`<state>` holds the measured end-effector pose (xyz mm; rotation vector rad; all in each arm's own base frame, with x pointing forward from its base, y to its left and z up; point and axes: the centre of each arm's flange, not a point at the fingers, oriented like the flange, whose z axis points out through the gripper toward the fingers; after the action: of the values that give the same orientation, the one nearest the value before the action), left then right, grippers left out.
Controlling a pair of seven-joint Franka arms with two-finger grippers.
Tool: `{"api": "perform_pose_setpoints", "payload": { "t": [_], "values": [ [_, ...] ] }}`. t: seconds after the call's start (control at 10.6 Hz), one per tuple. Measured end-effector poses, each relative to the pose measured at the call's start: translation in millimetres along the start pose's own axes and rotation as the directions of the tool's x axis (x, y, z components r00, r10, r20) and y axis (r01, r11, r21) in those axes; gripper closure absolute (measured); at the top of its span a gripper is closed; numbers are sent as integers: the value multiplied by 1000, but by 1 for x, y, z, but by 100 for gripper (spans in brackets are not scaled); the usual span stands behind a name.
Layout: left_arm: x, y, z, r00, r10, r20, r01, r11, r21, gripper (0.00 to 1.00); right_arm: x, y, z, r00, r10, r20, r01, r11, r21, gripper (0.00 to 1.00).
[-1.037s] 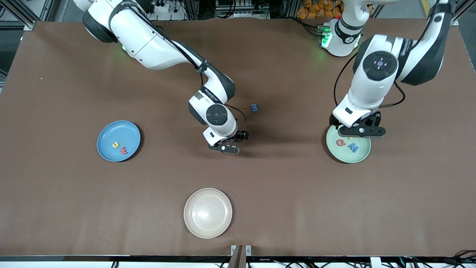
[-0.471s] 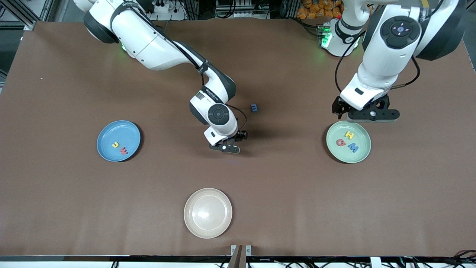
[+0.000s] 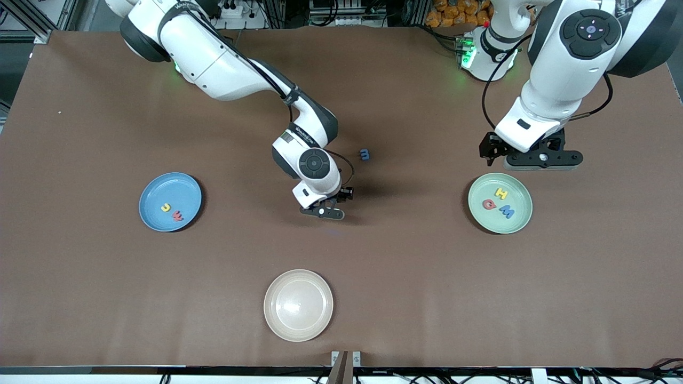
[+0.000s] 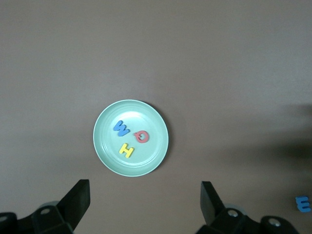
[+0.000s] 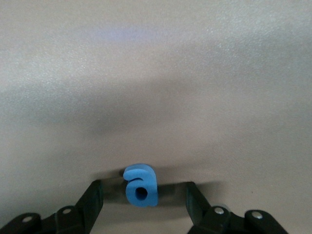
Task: Sort upper and lower case letters into plates
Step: 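Grasp the blue a with the right gripper while the left gripper releases H, then carry the blue a to the blue plate while the left gripper reaches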
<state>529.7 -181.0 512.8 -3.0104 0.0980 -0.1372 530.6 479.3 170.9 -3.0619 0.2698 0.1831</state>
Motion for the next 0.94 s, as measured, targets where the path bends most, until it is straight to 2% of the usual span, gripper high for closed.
{"api": "perform_pose_setpoints", "payload": {
  "t": [0.28,0.57,0.85,0.94],
  "values": [
    [-1,0,-2,1000,-1,-2,1,1000,1,0,0,-2,-2,1000,-5,-6,5,1000,3,38],
    [-2,3,-3,1000,6,1,-6,1000,2,0,-1,-4,-4,1000,-17,-17,17,1000,2,43],
    [-4,7,-3,1000,14,2,-14,1000,1,0,-1,-6,-5,1000,-20,-22,20,1000,7,60],
    [-5,11,-4,1000,20,1,-20,1000,1,0,-1,-7,-6,1000,-20,-24,20,1000,10,62]
  ]
}}
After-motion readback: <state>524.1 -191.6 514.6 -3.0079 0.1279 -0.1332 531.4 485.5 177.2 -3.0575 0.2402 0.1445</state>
